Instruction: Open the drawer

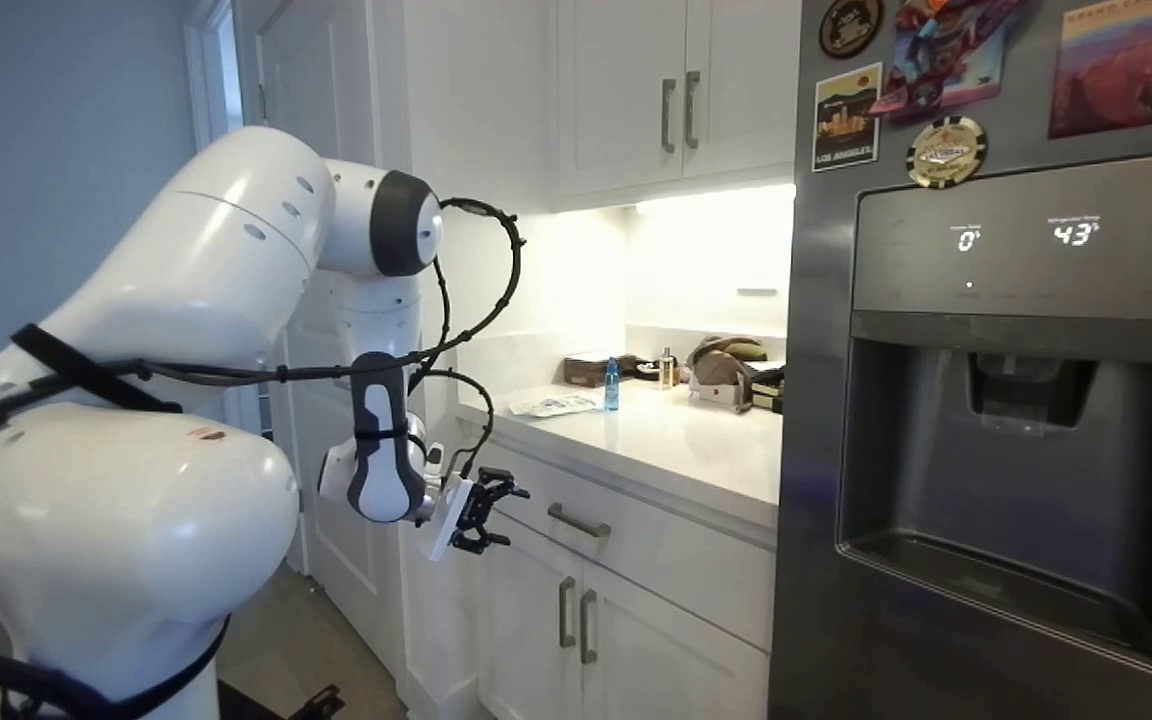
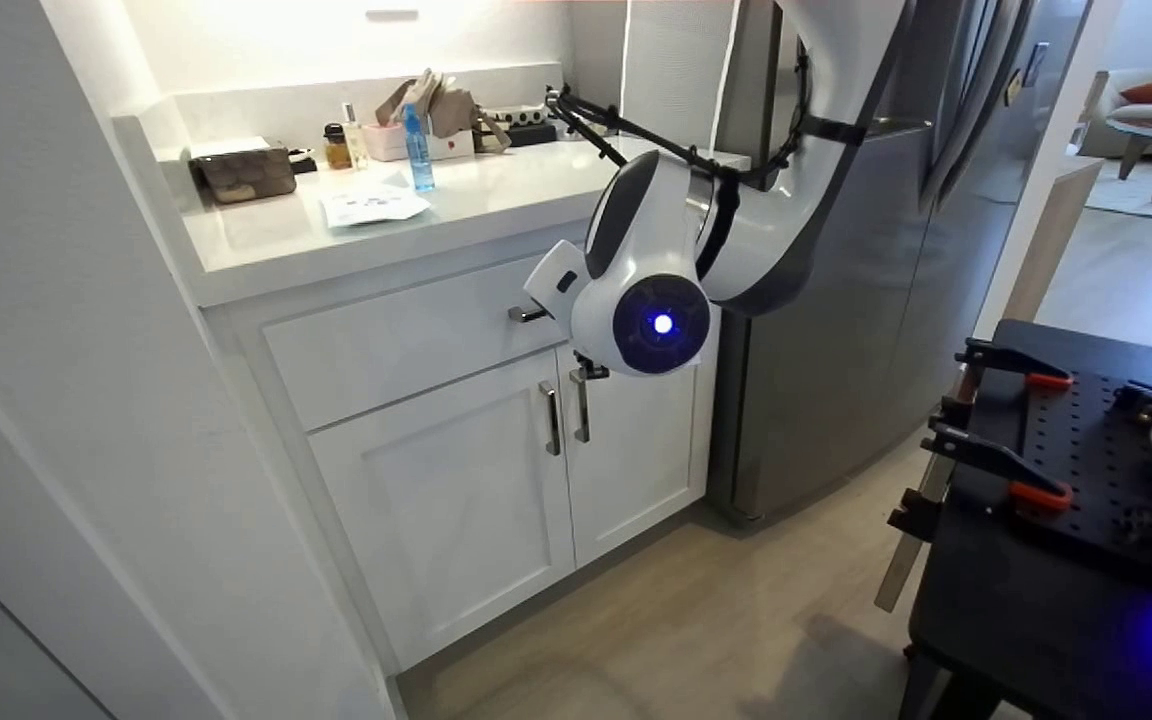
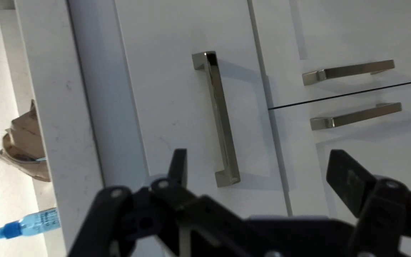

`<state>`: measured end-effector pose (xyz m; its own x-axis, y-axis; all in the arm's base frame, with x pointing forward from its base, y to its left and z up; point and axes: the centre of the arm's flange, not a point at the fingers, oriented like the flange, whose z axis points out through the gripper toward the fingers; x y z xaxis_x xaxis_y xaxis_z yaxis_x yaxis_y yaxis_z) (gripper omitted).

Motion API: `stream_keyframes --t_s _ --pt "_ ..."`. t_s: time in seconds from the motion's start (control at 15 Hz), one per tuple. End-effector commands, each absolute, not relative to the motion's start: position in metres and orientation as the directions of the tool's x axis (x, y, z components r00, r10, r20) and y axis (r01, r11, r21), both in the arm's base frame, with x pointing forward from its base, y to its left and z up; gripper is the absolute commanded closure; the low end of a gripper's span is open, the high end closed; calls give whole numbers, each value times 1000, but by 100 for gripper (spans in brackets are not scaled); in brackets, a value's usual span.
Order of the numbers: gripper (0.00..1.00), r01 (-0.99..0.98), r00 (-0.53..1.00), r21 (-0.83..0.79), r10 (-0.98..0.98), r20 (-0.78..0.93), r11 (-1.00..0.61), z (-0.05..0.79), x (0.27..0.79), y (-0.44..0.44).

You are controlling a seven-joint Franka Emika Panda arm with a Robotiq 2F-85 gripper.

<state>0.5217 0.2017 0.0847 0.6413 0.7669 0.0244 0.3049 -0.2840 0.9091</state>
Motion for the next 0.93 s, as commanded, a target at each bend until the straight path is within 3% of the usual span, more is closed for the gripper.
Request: stream_keyframes --t_s 0.0,0.2,0.87 --pt "0 204 654 946 754 60 -252 76 527 205" --pt "0 161 669 959 740 67 -232 71 523 200" --pt "0 120 662 973 746 71 -198 30 602 198"
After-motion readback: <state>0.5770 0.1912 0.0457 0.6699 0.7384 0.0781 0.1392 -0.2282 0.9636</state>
